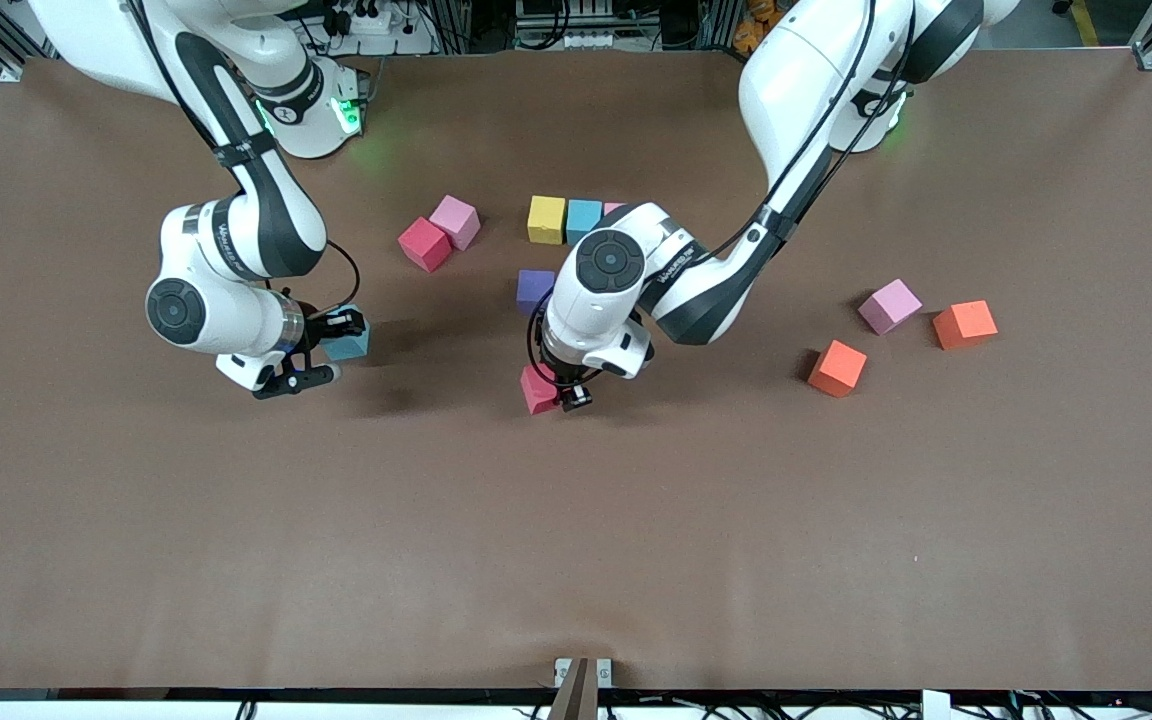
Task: Form number 2 with 11 blocks
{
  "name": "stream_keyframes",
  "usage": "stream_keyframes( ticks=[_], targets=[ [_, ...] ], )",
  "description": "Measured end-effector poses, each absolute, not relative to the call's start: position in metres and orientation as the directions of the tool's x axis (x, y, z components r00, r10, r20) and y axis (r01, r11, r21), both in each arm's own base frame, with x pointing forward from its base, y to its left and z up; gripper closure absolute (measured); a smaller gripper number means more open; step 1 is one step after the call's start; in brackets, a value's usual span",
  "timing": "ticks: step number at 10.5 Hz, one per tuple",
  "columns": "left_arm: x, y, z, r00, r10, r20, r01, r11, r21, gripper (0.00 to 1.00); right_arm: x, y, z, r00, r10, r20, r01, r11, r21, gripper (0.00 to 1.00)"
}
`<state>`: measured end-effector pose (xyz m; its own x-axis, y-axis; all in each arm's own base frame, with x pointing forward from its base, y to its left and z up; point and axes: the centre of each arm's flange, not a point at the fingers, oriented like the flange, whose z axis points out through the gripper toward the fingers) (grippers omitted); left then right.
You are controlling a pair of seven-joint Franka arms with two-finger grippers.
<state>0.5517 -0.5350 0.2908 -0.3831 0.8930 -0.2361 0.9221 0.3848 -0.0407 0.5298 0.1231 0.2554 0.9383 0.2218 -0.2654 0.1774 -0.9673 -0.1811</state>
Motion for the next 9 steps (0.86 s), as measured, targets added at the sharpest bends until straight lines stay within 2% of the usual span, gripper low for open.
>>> stream_keyframes(
  ticks=[3, 5, 6, 9],
  targets=[
    [0.552, -0.535, 0.291, -0.383, 0.893, -0.236, 0.922, 0.385, -0.041, 0.4, 0.53, 0.123, 0.255, 0.938, 0.222, -0.265, 0.177, -0.967, -0.181, 0.45],
    [0.545, -0.541, 0.301, -0.317, 0.923, -0.218, 0.942, 0.332, 0.037, 0.4, 0.53, 0.123, 0.255, 0.938, 0.222, -0.265, 0.177, -0.967, -0.181, 0.45],
    [0.544, -0.543, 0.302, -0.292, 0.928, -0.232, 0.953, 0.302, 0.009, 0.4, 0.53, 0.123, 0.255, 0.938, 0.222, -0.266, 0.177, -0.967, -0.181, 0.45],
    [0.554, -0.531, 0.307, -0.298, 0.932, -0.205, 0.947, 0.315, 0.058, 0.4, 0.53, 0.123, 0.255, 0.938, 0.221, -0.265, 0.177, -0.967, -0.181, 0.45]
  ],
)
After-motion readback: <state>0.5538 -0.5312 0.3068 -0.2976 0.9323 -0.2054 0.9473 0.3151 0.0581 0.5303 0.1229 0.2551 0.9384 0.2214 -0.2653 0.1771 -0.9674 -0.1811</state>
